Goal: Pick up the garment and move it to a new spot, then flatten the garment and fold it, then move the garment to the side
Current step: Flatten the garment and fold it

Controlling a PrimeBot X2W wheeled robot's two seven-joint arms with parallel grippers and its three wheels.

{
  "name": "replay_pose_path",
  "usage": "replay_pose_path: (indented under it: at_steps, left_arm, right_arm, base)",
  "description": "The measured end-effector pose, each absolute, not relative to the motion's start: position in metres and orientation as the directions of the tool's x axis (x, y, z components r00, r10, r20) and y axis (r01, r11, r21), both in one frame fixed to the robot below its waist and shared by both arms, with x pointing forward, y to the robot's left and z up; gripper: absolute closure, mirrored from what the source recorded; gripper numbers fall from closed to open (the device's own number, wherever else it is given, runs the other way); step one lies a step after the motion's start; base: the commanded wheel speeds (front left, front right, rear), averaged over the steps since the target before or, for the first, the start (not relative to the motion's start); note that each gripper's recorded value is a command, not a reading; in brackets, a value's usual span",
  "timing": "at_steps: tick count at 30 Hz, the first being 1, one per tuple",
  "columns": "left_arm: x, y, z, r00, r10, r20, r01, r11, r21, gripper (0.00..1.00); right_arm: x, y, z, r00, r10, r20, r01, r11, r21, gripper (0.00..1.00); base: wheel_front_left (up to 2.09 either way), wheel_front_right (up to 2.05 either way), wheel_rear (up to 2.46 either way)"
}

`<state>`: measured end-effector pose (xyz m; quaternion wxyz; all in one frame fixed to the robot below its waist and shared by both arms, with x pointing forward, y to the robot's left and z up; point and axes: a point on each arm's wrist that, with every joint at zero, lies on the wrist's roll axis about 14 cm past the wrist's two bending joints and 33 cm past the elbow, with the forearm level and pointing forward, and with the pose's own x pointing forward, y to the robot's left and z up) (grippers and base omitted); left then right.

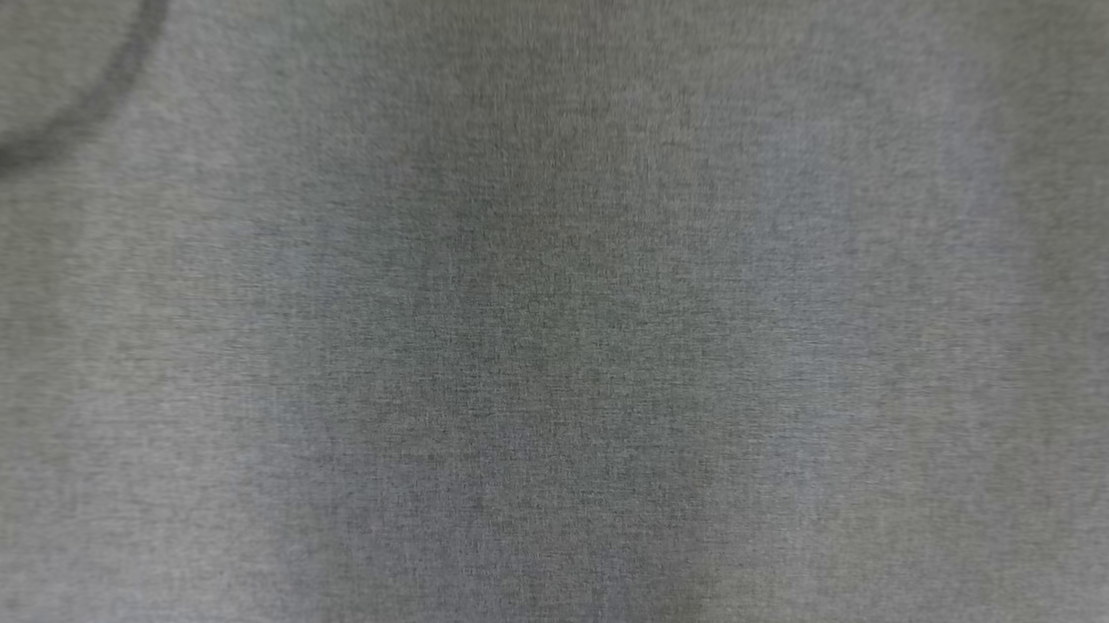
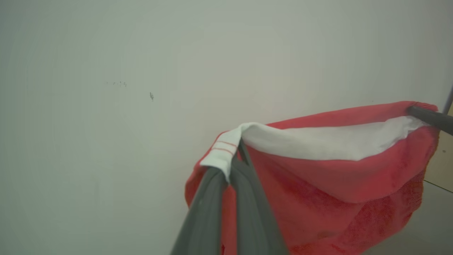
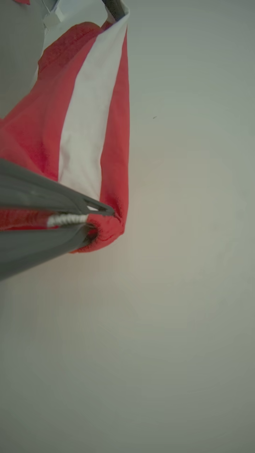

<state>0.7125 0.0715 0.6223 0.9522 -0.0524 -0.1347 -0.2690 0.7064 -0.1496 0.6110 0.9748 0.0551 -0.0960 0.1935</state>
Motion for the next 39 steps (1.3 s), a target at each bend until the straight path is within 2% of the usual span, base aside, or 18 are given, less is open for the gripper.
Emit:
replay_pose_path:
  at_steps: [3, 4, 11, 18, 29, 32, 39]
  left_arm:
    - [0.691, 0.076, 0.608, 0.824, -0.492, 0.281, 0.53, 0.844, -0.077, 1.0]
    - [0.672, 0.082, 0.603, 0.828, -0.477, 0.293, 0.524, 0.845, -0.107, 1.0]
    - [0.589, 0.099, 0.549, 0.881, -0.42, 0.217, 0.46, 0.867, -0.191, 1.0]
    - [0.503, 0.097, 0.502, 0.9, -0.426, 0.092, 0.434, 0.86, -0.267, 1.0]
    - [0.42, 0.1, 0.467, 0.928, -0.371, -0.024, 0.332, 0.858, -0.392, 1.0]
    - [0.411, 0.105, 0.465, 0.935, -0.354, -0.034, 0.312, 0.862, -0.4, 1.0]
    - [0.366, 0.103, 0.451, 0.936, -0.34, -0.087, 0.279, 0.871, -0.405, 1.0]
  right_arm:
    - [0.683, -0.147, 0.584, 0.902, 0.402, 0.158, -0.418, 0.905, 0.083, 1.0]
    - [0.662, -0.144, 0.567, 0.895, 0.428, 0.124, -0.441, 0.892, 0.103, 1.0]
    - [0.585, -0.145, 0.524, 0.885, 0.464, 0.036, -0.462, 0.867, 0.186, 1.0]
    - [0.503, -0.154, 0.487, 0.894, 0.445, -0.052, -0.415, 0.867, 0.276, 1.0]
    - [0.405, -0.163, 0.454, 0.898, 0.411, -0.158, -0.341, 0.876, 0.342, 1.0]
    - [0.393, -0.167, 0.453, 0.902, 0.399, -0.164, -0.326, 0.88, 0.346, 1.0]
    - [0.34, -0.171, 0.436, 0.9, 0.372, -0.227, -0.272, 0.886, 0.376, 1.0]
  base:
    - [0.0, 0.0, 0.0]
    - [0.0, 0.0, 0.0]
    - [0.0, 0.0, 0.0]
    - [0.0, 0.0, 0.0]
    - [0.0, 0.0, 0.0]
    - [0.0, 0.0, 0.0]
    - [0.0, 0.0, 0.0]
